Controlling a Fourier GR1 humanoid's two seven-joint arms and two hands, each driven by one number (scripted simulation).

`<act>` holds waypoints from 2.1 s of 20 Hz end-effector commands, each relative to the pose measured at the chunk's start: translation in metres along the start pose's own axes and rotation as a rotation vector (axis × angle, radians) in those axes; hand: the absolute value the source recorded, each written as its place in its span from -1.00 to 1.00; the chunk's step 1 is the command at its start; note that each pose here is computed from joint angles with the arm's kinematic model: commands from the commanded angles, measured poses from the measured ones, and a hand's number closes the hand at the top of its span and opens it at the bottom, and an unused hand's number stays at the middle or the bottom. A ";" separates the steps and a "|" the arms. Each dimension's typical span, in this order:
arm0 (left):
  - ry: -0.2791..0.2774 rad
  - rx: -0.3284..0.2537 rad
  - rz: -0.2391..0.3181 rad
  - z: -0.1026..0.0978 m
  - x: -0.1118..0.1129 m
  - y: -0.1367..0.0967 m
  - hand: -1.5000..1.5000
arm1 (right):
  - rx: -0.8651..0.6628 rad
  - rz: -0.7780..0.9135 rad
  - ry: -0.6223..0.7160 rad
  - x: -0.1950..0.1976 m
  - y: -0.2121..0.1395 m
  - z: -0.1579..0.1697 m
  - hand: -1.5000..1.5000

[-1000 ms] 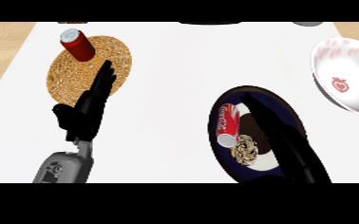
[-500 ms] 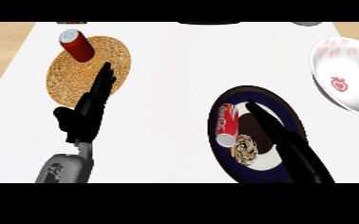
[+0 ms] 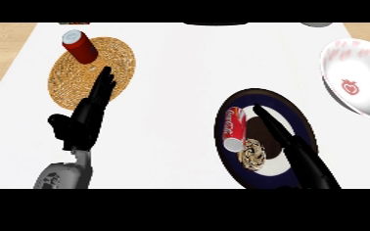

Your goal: Pick the cupcake from the plate and place it in the bowl

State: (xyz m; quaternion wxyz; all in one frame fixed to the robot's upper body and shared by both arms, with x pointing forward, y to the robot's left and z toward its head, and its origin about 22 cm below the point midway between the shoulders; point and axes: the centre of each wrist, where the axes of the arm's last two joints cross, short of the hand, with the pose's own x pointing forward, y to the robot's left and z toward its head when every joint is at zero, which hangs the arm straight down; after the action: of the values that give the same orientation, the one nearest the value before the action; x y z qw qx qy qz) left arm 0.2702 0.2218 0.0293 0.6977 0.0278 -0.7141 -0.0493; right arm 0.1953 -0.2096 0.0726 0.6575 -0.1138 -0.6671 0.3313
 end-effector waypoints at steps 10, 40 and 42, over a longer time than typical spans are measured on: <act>0.008 0.018 -0.004 0.006 -0.015 0.000 0.00 | 0.003 -0.078 0.010 -0.040 0.023 -0.025 -1.00; 0.003 -0.026 -0.004 0.001 0.002 0.010 0.00 | 0.158 0.210 -0.040 -0.069 0.076 -0.066 1.00; -0.004 0.001 0.011 -0.003 0.003 -0.022 0.00 | 0.018 0.093 0.064 -0.071 0.043 -0.069 1.00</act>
State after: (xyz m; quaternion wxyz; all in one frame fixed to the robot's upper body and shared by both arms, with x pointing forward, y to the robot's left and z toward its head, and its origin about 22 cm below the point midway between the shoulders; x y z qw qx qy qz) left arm 0.2756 0.2124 0.0270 0.6973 0.0293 -0.7145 -0.0502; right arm 0.2477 -0.1953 -0.0199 0.6188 -0.1460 -0.6429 0.4271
